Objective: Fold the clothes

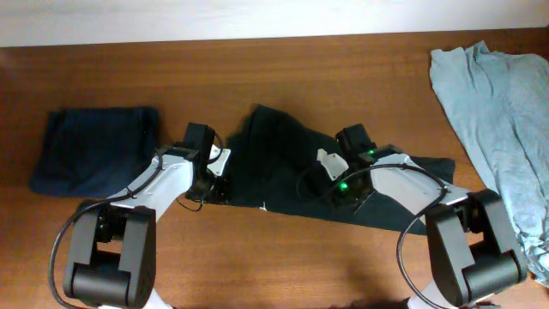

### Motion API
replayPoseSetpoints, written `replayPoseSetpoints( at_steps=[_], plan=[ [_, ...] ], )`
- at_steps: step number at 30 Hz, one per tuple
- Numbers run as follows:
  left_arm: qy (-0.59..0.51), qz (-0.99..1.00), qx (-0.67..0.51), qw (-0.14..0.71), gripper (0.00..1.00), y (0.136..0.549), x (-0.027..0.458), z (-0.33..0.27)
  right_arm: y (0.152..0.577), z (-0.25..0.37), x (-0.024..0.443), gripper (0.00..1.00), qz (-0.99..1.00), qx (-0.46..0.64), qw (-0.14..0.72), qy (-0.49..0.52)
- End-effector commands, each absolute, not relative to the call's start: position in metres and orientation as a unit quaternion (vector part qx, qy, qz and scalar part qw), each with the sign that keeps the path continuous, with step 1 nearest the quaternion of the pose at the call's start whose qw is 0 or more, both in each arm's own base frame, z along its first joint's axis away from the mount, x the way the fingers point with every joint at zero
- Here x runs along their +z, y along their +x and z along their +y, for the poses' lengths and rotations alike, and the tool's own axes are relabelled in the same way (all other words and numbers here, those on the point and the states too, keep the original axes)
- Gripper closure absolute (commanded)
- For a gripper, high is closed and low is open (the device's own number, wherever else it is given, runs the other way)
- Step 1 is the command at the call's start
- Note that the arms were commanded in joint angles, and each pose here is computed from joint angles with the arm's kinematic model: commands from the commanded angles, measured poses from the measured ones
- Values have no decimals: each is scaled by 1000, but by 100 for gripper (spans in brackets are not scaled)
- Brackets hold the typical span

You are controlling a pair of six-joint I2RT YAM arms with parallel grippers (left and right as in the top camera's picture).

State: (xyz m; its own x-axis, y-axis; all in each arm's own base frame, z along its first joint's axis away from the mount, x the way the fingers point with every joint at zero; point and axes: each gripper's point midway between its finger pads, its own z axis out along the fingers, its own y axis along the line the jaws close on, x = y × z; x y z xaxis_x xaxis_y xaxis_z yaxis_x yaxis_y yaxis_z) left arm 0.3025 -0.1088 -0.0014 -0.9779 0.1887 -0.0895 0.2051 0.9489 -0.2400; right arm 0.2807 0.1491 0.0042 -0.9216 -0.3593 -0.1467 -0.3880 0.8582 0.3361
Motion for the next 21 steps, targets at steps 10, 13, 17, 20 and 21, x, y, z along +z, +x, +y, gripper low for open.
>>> replayPoseSetpoints(
  at_steps=[10,13,17,20,21],
  plan=[
    [87,994,-70,20,85,302,-19,-87,291,159,21,96,955,195,71,-214],
    [87,994,-70,21,85,302,-19,-87,292,167,40,96,946,219,91,-221],
    [87,994,-70,21,85,302,-19,-87,285,172,46,96,942,234,87,-227],
    [88,993,-70,22,85,303,-19,-88,280,183,42,96,935,231,85,-254],
    [88,993,-70,22,85,303,-19,-88,280,185,39,96,935,225,85,-260]
  ],
)
